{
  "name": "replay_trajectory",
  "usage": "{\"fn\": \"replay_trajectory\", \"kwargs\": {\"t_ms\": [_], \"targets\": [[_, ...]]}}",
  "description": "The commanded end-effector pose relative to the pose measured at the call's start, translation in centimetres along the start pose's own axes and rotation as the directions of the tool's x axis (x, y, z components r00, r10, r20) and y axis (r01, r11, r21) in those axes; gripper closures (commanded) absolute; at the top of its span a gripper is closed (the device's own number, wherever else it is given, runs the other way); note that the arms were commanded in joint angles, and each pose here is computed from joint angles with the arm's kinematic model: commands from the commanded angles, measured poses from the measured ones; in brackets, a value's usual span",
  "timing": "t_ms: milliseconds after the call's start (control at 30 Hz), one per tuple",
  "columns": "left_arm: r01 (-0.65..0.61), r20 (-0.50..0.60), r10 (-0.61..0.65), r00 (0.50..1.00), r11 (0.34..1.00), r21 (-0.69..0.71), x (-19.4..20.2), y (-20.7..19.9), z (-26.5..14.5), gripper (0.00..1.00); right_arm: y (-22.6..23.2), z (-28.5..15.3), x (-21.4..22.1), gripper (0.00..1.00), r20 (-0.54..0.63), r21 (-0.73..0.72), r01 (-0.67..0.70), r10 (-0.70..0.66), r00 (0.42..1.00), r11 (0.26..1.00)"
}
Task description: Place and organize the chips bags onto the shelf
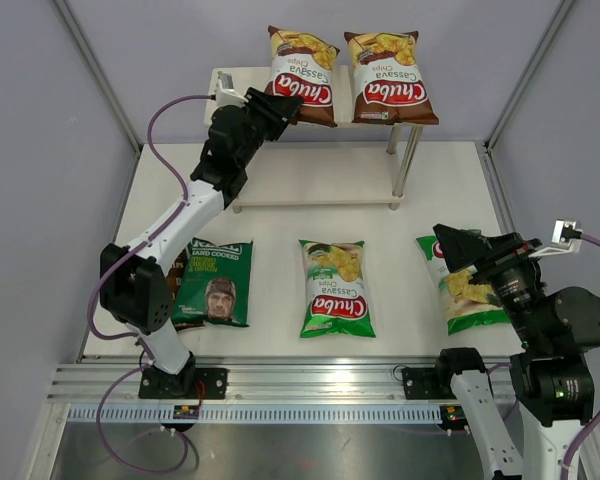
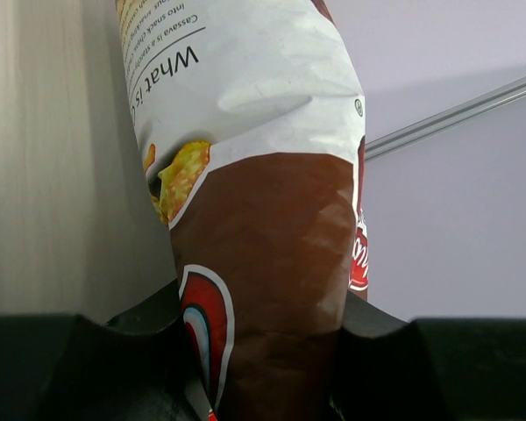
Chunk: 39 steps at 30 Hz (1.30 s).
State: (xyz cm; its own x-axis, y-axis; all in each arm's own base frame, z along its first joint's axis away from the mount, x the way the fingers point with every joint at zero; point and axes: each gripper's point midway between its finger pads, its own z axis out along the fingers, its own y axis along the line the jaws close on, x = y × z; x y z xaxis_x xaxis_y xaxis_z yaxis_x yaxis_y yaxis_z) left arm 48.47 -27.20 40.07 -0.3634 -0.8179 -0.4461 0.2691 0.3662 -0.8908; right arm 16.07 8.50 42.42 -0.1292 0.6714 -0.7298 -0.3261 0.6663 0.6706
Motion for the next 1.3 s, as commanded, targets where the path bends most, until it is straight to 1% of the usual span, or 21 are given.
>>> {"fn": "replay_trajectory", "kwargs": {"t_ms": [0,33,100,233,300,367,433,700,767,800,900,933,967,1067,1100,1133,1167,1233,1267], "targets": [[0.001,0.002,-0.001,1.000,0.999,0.042,0.5,-2.0,0.9,1.00,0.7,-0.6,-0.7,0.00,0.034,-0.019,0.013,-0.012,0.999,1.000],[-0.002,-0.003,0.002,1.000,0.999,0.038,1.1,-2.1,1.0,1.00,0.8,-0.7,-0.8,0.01,0.036,-0.020,0.011,-0.011,0.999,1.000],[-0.005,0.039,0.004,0.999,1.000,0.025,0.8,-2.1,1.1,1.00,0.8,-0.8,-0.8,0.00,0.037,-0.019,0.013,-0.012,0.999,1.000],[0.008,0.049,-0.008,0.999,1.000,0.005,1.4,-1.3,1.3,0.99,1.0,-1.1,-1.0,0.00,0.046,-0.020,0.013,-0.013,0.999,1.000],[0.013,0.073,-0.013,0.997,1.000,-0.003,1.1,-1.0,1.2,0.99,1.0,-1.3,-1.0,0.01,0.047,-0.021,0.017,-0.016,0.999,1.000],[0.013,0.068,-0.013,0.998,1.000,-0.004,1.3,-0.8,1.5,0.96,1.0,-1.3,-0.9,0.00,0.047,-0.021,0.015,-0.014,0.999,1.000],[0.008,0.057,-0.007,0.998,1.000,-0.009,1.5,-0.7,1.8,0.96,0.9,-1.4,-0.9,0.01,0.047,-0.019,0.015,-0.014,0.999,1.000],[0.008,0.071,-0.007,0.997,1.000,-0.020,1.5,-0.3,2.5,0.95,0.9,-1.4,-0.9,0.01,0.055,-0.020,0.012,-0.011,0.998,1.000],[0.005,0.061,-0.004,0.998,1.000,-0.016,1.8,-0.2,2.8,0.87,0.8,-1.3,-0.8,0.00,0.053,-0.018,0.012,-0.011,0.999,1.000],[0.003,0.057,-0.003,0.998,1.000,-0.010,1.8,-0.5,2.8,0.86,0.7,-1.3,-0.9,0.01,0.054,-0.017,0.012,-0.011,0.998,1.000],[-0.014,0.053,0.015,0.998,1.000,-0.024,1.9,-0.1,2.8,0.75,0.7,-1.3,-0.9,0.01,0.055,-0.015,0.014,-0.013,0.998,1.000],[-0.017,0.055,0.018,0.998,1.000,-0.024,1.8,-0.2,2.6,0.64,0.8,-1.4,-0.9,0.01,0.054,-0.016,0.014,-0.013,0.998,1.000],[-0.023,0.060,0.024,0.998,0.999,-0.025,1.6,-0.3,2.6,0.60,0.7,-1.3,-0.8,0.01,0.053,-0.015,0.013,-0.013,0.999,1.000],[-0.048,0.060,0.051,0.997,0.998,-0.044,1.4,-0.1,2.4,0.55,0.7,-1.3,-0.8,0.01,0.052,-0.014,0.013,-0.012,0.999,1.000],[-0.052,0.056,0.055,0.997,0.997,-0.053,1.4,0.0,2.4,0.53,0.7,-1.4,-0.8,0.00,0.051,-0.015,0.013,-0.012,0.999,1.000],[-0.053,0.056,0.056,0.997,0.997,-0.053,1.4,-0.1,2.3,0.47,0.7,-1.4,-0.8,0.01,0.052,-0.017,0.012,-0.011,0.999,1.000],[-0.055,0.056,0.058,0.997,0.997,-0.057,1.4,0.0,2.2,0.35,0.7,-1.3,-0.8,0.01,0.051,-0.013,0.010,-0.009,0.999,1.000],[-0.060,0.052,0.064,0.997,0.996,-0.064,1.4,0.1,1.9,0.31,0.8,-1.4,-0.8,0.01,0.052,-0.017,0.007,-0.006,0.999,1.000],[-0.063,0.059,0.067,0.996,0.995,-0.072,1.2,0.1,1.5,0.27,0.8,-1.4,-0.8,0.00,0.053,-0.018,0.006,-0.005,0.999,1.000]]}}
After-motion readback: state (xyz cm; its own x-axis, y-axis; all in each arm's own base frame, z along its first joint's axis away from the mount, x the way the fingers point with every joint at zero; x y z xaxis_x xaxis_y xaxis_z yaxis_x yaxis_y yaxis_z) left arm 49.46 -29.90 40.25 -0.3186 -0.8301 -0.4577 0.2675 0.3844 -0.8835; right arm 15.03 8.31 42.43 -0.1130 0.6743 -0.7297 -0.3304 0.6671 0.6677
